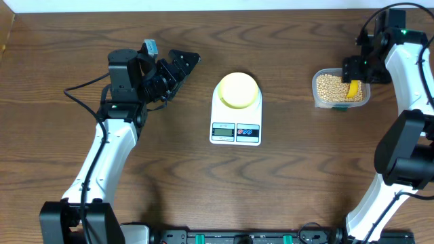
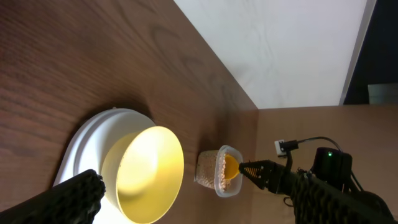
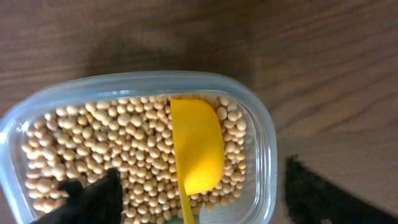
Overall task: Scoop item into bowl and weigh 50g on scale
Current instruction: 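Open the right gripper, leave the scoop in the tub, raise gripper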
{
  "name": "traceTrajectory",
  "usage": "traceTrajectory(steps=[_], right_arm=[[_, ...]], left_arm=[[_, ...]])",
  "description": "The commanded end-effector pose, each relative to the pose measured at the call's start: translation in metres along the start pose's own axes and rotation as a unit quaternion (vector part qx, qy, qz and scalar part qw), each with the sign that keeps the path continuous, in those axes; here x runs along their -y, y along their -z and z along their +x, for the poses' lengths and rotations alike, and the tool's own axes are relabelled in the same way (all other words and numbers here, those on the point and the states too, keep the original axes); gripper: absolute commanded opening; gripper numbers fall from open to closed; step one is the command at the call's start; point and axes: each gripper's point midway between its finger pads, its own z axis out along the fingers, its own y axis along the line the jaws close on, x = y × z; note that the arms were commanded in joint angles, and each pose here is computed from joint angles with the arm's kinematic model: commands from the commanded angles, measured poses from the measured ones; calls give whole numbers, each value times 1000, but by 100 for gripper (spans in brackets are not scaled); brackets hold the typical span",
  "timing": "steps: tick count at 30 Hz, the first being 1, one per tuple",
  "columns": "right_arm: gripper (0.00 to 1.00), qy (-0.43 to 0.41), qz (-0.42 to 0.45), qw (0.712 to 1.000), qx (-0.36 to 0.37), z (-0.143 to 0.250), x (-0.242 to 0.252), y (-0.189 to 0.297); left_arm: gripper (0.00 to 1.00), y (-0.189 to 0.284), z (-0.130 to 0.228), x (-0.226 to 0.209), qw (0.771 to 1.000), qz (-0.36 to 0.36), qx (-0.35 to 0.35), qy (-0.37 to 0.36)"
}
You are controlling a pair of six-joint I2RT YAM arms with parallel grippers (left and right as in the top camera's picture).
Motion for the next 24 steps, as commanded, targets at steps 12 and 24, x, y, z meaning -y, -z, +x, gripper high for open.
traceTrajectory(steps=[12, 24], right_arm=[[99, -1, 17, 991, 129, -70, 6, 26], [99, -1, 16, 992, 129, -70, 6, 26]], left_arm=[[98, 3, -5, 11, 1000, 7, 9, -20], [97, 3, -5, 11, 1000, 7, 9, -20]])
